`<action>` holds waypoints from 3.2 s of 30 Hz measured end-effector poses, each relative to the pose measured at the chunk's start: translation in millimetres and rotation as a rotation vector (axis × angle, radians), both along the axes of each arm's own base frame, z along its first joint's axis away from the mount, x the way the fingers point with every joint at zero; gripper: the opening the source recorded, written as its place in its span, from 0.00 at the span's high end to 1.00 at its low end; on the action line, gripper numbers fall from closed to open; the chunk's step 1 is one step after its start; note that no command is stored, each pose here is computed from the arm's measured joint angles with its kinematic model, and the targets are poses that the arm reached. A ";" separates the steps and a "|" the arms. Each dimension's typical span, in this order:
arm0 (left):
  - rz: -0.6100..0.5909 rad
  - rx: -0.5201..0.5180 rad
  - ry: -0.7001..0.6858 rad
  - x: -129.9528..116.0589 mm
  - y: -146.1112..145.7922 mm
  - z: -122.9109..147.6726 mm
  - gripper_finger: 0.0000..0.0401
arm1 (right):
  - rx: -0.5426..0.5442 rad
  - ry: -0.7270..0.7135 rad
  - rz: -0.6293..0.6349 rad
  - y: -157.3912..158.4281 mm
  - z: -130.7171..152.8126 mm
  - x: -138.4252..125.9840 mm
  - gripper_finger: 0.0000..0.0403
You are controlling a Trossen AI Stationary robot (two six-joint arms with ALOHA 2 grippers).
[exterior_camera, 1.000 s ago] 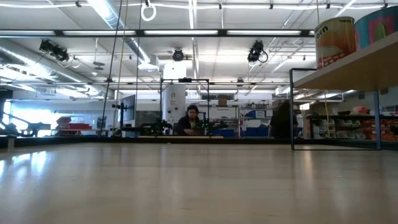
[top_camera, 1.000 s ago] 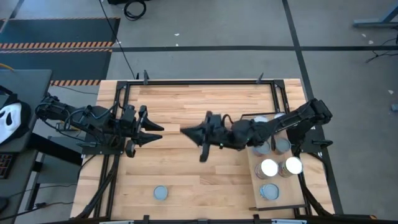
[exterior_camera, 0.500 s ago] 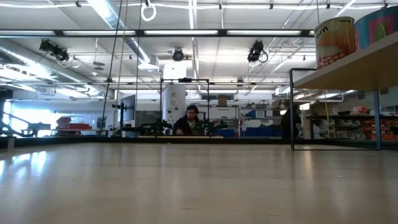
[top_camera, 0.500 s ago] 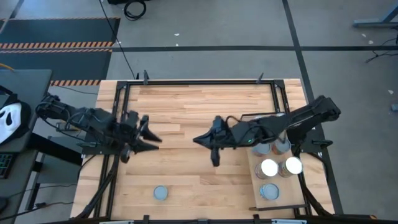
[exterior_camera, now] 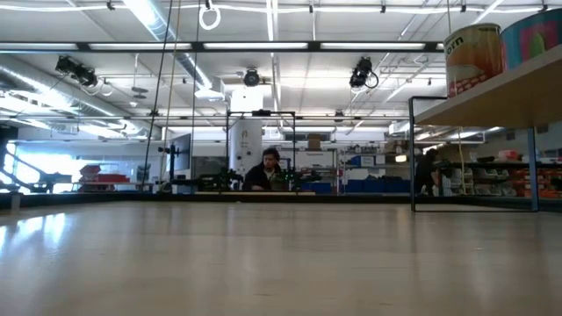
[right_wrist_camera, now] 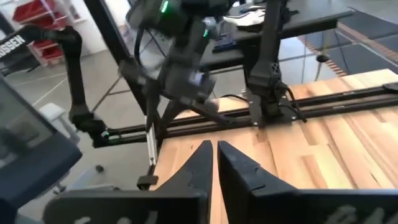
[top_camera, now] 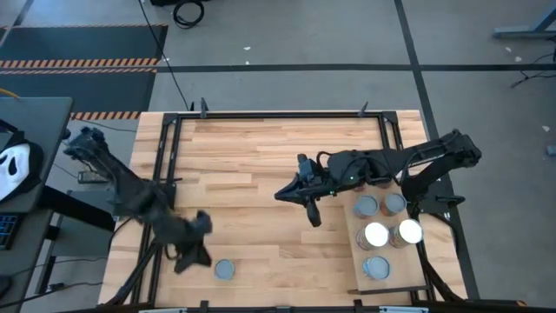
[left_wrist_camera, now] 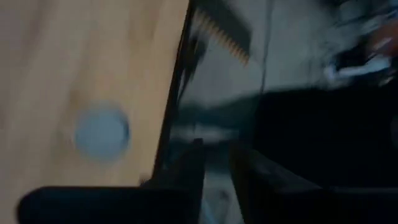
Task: Pick and place cans onto a shelf
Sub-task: Put the canned peas on the shelf
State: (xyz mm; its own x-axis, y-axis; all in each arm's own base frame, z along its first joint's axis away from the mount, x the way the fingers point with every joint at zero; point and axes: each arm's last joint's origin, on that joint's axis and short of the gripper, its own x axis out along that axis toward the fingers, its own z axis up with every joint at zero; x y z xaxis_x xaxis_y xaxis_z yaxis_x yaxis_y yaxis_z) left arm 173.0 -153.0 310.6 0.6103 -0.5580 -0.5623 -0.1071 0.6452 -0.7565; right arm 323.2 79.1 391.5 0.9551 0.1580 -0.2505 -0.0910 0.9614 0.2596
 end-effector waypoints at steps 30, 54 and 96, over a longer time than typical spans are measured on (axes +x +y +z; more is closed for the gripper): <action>0.041 0.416 0.085 96.1 -39.0 -133.9 0.99 | -0.125 0.057 0.190 -2.6 6.7 -24.9 0.72; 0.343 0.416 -0.098 35.1 27.8 -21.5 0.98 | -0.257 0.320 0.208 33.4 -105.0 56.1 0.51; 0.533 0.567 -0.090 39.1 56.9 -21.0 0.97 | -0.352 0.651 0.232 42.1 -228.6 89.7 0.27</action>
